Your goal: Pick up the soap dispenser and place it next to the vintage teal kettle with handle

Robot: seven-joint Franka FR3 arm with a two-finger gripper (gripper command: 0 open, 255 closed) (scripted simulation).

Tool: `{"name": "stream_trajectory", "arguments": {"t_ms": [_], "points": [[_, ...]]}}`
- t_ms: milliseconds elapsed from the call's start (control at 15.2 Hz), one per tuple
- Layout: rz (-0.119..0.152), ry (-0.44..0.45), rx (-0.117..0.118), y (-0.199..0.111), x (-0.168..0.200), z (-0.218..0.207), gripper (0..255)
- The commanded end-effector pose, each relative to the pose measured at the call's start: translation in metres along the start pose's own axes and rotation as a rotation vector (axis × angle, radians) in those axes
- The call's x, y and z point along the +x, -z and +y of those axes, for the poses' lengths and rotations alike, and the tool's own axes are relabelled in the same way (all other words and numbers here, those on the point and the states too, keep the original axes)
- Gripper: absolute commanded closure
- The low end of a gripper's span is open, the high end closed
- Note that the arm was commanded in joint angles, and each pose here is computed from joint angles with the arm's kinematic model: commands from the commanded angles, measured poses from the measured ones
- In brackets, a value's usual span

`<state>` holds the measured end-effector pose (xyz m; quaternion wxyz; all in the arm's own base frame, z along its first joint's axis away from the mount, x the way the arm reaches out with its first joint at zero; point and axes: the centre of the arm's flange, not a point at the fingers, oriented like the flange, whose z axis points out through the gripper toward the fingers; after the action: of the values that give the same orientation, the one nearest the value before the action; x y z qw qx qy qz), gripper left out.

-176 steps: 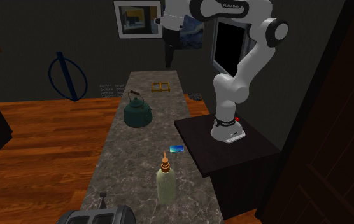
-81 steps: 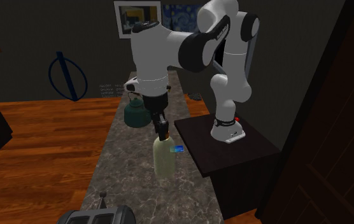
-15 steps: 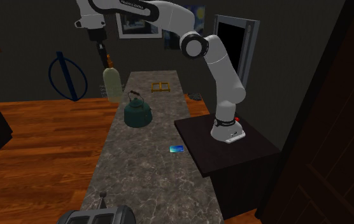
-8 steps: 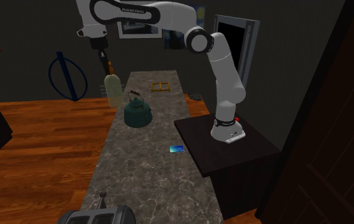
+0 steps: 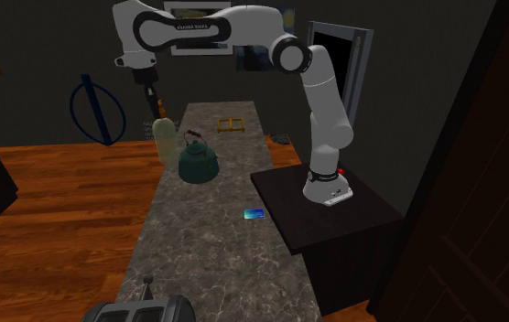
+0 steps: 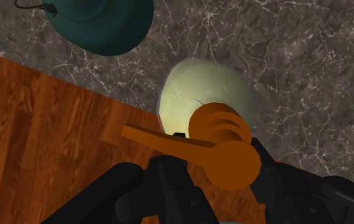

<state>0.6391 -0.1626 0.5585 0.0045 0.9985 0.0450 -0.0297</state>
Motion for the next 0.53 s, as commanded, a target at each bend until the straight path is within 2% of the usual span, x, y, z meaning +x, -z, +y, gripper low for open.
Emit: {"name": "stream_trajectory", "arguments": {"t_ms": [0, 462], "points": [[0.001, 0.000, 0.000, -0.011, 0.000, -0.001, 255], [0.001, 0.000, 0.000, -0.047, 0.003, -0.001, 255]]}}
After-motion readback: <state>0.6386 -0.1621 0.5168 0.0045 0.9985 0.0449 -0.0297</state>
